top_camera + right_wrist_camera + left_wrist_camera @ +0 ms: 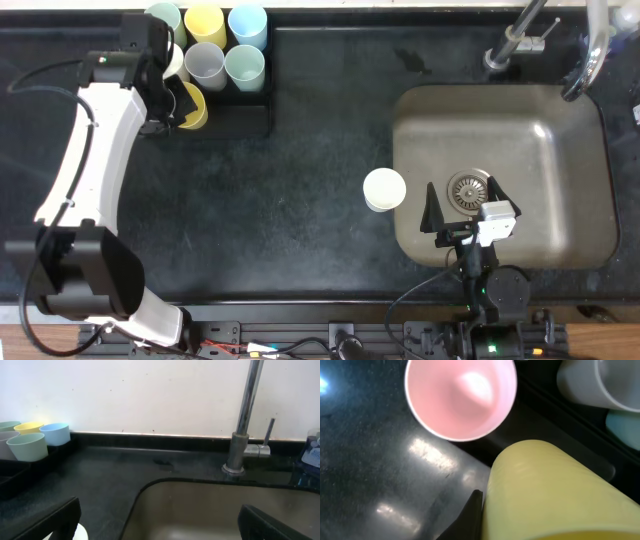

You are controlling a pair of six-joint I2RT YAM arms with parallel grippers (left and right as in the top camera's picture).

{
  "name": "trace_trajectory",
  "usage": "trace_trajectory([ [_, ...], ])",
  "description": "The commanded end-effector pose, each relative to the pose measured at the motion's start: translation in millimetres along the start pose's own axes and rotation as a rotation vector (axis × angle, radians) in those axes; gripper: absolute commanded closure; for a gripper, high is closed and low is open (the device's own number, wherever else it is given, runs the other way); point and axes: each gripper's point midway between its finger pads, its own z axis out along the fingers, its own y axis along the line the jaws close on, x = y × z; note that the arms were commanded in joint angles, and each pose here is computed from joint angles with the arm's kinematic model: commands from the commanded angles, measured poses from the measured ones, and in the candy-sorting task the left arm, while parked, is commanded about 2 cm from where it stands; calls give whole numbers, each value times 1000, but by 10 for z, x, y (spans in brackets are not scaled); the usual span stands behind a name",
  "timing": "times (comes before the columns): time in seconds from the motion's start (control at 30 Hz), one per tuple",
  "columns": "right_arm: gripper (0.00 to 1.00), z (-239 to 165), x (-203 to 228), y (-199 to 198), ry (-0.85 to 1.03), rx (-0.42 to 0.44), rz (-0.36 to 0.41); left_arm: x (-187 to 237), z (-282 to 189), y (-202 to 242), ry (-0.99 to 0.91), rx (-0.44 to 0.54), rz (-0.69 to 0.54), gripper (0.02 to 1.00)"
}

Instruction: Store Cups

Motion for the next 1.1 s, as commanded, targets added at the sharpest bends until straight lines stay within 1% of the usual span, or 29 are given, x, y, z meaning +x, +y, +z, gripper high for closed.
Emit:
trace_trajectory([
  [0.03, 5, 1, 28, -21, -3, 9, -4, -19, 58, -62, 2, 22, 32, 982],
  [0.3, 5, 1, 28, -21, -3, 9, -4, -30, 165, -93, 11, 20, 51, 982],
  [0.33, 5, 1, 28, -21, -3, 9, -4, -29, 172, -92, 13, 18, 44, 980],
  [0.4, 3, 1, 28, -21, -3, 9, -4, -34, 172, -95, 11, 19, -6, 985],
  [0.57, 3, 1, 28, -21, -3, 9, -4, 45, 141, -226, 11, 26, -210, 982],
  [0.67, 5, 1, 28, -21, -3, 9, -4, 115, 117, -274, -15, -13, -395, 982],
  [0.8, 3, 1, 28, -21, -3, 9, -4, 228, 96, -338, -12, -29, -637, 985],
  [0.87, 5, 1, 29, -21, -2, 9, -4, 340, 85, -294, 8, -69, -788, 982],
  [0.97, 5, 1, 29, -21, -2, 9, -4, 484, 64, -189, 28, -141, -965, 982],
  [1.03, 3, 1, 28, -21, -3, 9, -4, 504, 60, -168, 26, -154, -1028, 982],
  [1.1, 3, 1, 28, -21, -3, 9, -4, 466, 67, -193, 18, -137, -1062, 982],
])
